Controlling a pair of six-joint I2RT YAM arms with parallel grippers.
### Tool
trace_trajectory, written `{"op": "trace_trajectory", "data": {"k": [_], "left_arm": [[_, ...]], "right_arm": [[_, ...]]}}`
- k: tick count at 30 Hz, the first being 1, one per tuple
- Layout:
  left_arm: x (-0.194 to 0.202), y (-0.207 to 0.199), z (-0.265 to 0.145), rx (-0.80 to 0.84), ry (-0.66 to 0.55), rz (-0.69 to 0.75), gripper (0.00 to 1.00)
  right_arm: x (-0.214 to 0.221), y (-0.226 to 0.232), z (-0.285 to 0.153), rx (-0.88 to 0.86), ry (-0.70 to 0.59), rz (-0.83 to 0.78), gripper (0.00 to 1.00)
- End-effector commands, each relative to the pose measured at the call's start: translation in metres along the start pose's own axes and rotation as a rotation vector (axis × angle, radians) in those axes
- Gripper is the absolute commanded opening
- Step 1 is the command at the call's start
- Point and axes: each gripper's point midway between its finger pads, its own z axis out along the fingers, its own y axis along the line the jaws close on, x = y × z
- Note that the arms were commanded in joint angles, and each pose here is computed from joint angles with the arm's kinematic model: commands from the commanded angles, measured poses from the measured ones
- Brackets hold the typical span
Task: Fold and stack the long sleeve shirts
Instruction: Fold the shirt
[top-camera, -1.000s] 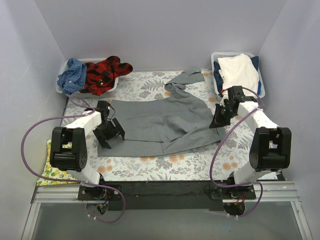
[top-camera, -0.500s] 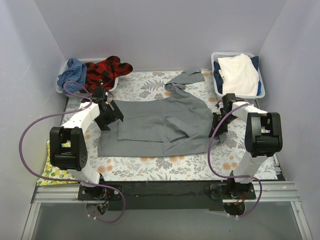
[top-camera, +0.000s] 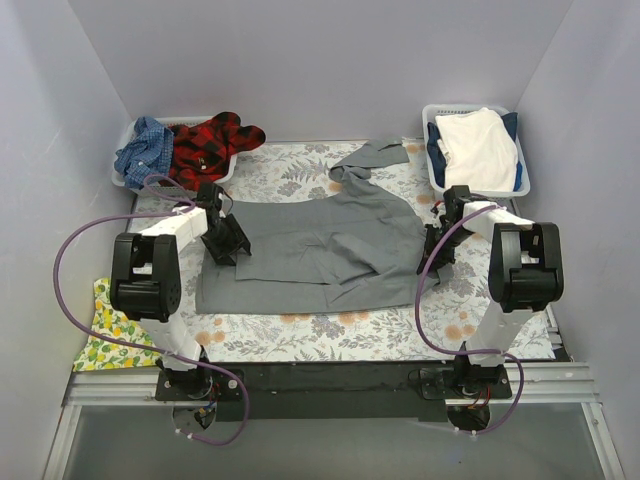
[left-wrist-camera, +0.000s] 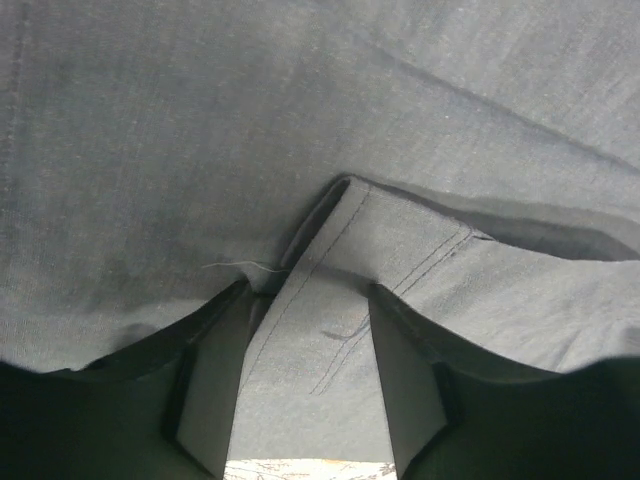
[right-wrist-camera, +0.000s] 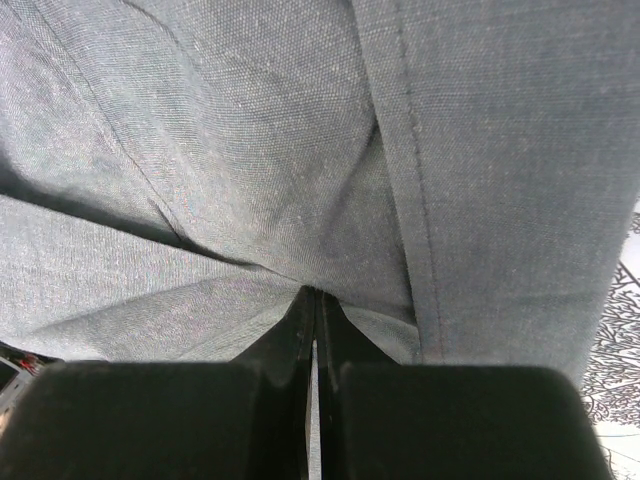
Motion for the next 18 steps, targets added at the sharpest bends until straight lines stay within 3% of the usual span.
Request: {"op": "trace_trajectory", "data": {"k": [1,4,5,8,11,18], "left_arm": [[0.002,-0.001,0.006,0.017,0.013,0.013,0.44],[-0.001,-0.004,0.003,0.017,0.008,0.017,0.32],[-0.003,-0.006,0.0,0.02,-0.001,0.018,0.21],[-0.014,-0.014,-0.013,0.035,-0.035,0.021,0.05],[-0.025,-0.022,-0.027,0.044,-0.06,0.025,0.0],[-0.039,-0.031,-0.052,0.05,-0.111,0.03,0.0]], "right_arm": [[-0.018,-0.001,0.003,0.012,-0.039,0.005,0.01],[-0.018,-0.001,0.002,0.016,-0.035,0.008,0.01],[-0.019,-0.001,0.002,0.018,-0.037,0.01,0.01],[-0.019,-0.002,0.003,0.022,-0.034,0.012,0.01],[-0.019,-0.002,0.003,0.024,-0.031,0.014,0.01],[-0.019,-0.005,0.002,0.045,-0.035,0.018,0.01]]}}
